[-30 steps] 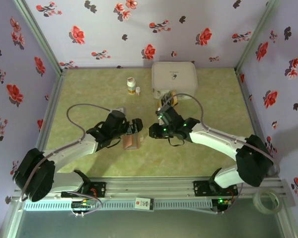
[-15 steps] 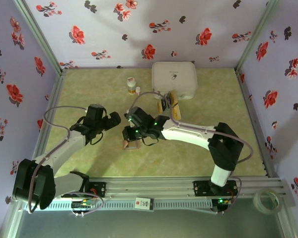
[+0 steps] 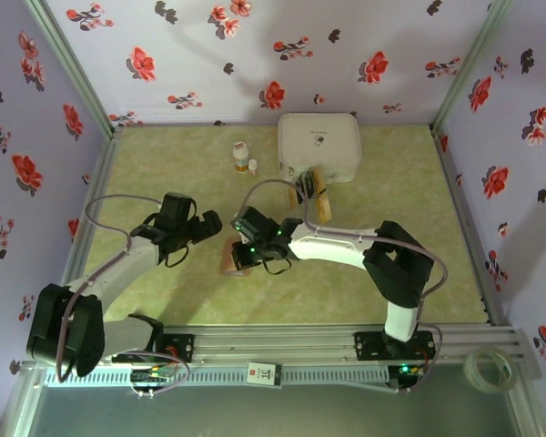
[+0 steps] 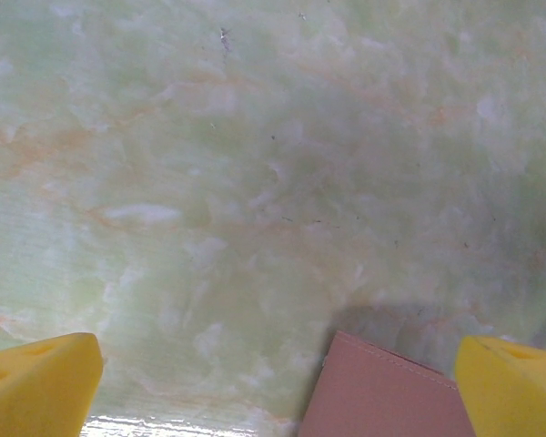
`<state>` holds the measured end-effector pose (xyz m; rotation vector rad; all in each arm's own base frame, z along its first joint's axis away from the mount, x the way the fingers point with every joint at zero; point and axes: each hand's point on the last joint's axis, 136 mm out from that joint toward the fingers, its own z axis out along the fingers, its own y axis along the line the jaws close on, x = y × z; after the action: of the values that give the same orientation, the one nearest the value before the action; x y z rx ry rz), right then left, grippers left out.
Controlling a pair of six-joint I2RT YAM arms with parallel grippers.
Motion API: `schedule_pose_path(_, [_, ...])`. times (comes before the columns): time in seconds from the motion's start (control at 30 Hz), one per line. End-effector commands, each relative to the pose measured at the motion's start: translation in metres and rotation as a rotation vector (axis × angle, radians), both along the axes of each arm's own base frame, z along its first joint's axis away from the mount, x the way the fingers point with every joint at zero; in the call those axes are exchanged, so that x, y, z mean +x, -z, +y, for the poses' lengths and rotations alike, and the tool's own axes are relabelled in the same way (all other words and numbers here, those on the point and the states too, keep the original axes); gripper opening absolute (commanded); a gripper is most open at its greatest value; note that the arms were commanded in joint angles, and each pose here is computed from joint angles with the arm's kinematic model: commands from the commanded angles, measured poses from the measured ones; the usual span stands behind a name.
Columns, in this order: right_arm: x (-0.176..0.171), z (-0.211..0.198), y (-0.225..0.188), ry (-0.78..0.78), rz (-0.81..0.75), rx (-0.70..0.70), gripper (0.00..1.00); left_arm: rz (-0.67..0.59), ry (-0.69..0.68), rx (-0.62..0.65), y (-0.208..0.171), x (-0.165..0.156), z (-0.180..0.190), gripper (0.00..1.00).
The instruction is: Put the credit cards into the card holder
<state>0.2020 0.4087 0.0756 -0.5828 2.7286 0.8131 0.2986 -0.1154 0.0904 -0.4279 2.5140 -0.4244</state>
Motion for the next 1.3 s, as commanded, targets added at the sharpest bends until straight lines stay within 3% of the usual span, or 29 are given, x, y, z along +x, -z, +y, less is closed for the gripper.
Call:
schedule_pose_path(0.0, [0.004,-0.01,0.009,0.028,-0.009,-0.016,0.03,0.005,0.047,0.004,-0.004,0.003,-0.005,1.0])
schedule_pose_path(0.63, [0.005,-0.015,0.042,0.051,0.03,-0.009,0.02,0.138,0.206,0.107,0.042,-0.012,-0.034,0.99])
schedule_pose_path(1.0, [0.008,-0.016,0.031,0.056,0.026,0.019,0.03,0.154,0.24,0.15,0.061,-0.022,-0.041,0.99])
schedule_pose_path(1.17, [0.014,-0.027,0.0,0.084,-0.019,0.046,0.1,0.175,0.204,0.181,0.071,-0.03,-0.032,0.98])
schedule_pose_path(1.27, [0.019,-0.043,-0.008,0.117,-0.041,0.022,0.2,0.192,0.177,0.203,0.077,-0.034,-0.026,0.97])
